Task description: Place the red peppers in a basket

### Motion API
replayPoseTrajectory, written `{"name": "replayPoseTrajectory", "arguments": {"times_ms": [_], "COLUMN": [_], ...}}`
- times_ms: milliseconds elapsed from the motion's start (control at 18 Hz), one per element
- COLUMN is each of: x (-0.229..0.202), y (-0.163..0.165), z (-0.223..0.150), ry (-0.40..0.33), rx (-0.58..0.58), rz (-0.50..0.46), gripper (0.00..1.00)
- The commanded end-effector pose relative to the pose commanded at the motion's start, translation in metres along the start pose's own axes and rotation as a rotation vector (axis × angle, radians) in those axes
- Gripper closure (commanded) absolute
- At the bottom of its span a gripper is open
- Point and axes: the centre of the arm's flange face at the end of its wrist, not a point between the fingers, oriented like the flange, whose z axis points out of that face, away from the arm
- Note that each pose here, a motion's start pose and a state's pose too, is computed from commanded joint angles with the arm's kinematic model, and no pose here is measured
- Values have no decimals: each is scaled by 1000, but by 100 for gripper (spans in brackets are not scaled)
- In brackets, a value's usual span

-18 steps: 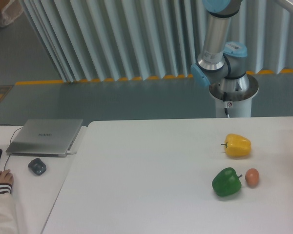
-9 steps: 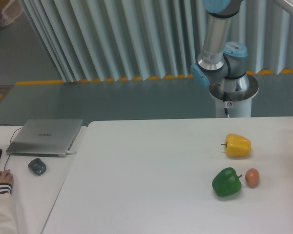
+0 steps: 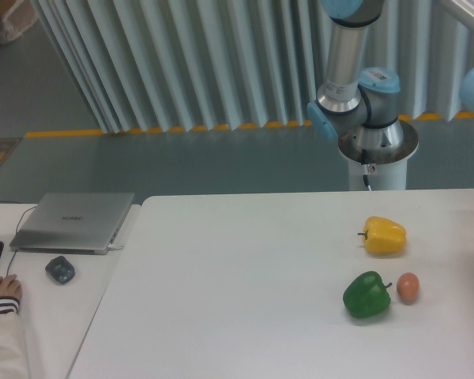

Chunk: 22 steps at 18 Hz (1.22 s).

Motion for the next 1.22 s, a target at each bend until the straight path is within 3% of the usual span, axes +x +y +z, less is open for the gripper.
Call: {"name": "replayPoseTrajectory", "arguments": {"times_ms": [222, 444, 722, 889, 1222], "x": [-28, -49, -59, -50, -44], "y": [-42, -69, -100, -105, -113], "z": [-3, -1, 2, 12, 0], "ry": [-80, -143, -137, -103, -105], "rx": [9, -9, 7, 18, 36], "rz": [-143, -185, -227, -228, -224], "gripper": [0, 0, 0, 0, 0]}}
